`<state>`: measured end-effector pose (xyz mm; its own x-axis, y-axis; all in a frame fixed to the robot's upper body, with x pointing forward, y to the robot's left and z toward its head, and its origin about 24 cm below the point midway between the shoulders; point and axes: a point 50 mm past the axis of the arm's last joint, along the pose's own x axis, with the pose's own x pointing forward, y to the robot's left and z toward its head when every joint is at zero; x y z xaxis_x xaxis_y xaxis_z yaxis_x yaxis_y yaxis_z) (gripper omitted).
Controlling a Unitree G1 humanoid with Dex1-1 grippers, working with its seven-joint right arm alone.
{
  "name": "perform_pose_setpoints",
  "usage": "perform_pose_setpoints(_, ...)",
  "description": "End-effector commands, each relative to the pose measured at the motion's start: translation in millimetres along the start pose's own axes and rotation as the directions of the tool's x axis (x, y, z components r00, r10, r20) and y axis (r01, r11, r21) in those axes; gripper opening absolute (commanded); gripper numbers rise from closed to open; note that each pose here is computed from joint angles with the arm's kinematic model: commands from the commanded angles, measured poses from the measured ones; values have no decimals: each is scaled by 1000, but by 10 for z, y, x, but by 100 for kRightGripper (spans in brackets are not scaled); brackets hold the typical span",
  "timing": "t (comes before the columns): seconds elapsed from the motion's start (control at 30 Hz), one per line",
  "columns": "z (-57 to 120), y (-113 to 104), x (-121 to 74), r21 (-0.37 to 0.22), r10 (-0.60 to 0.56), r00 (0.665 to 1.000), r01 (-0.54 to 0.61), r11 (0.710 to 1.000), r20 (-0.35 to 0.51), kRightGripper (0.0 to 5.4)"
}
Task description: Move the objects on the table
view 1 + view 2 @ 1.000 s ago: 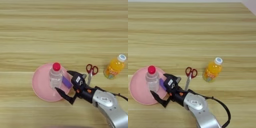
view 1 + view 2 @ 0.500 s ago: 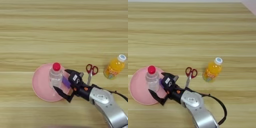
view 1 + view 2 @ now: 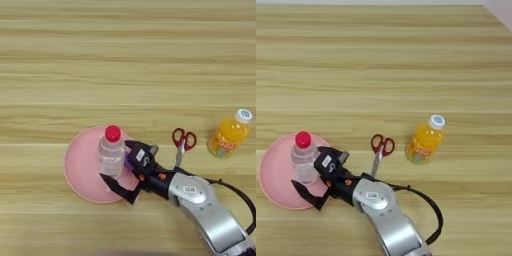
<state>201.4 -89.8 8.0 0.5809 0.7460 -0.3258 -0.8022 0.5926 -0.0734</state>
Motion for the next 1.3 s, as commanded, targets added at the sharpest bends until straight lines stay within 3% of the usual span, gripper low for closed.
perform_pose_setpoints(0.03, 212, -85, 86, -71, -15, 996, 21, 997, 88, 538)
perform_pose_setpoints(0.67, 256, -205, 262, -58, -48, 994, 53, 997, 97, 538)
perform_pose_setpoints(1.03, 219, -235, 290, -14, -85, 991, 87, 996, 104, 538)
perform_pose_setpoints(1.3, 203, -227, 299, 1, -85, 991, 86, 996, 107, 454)
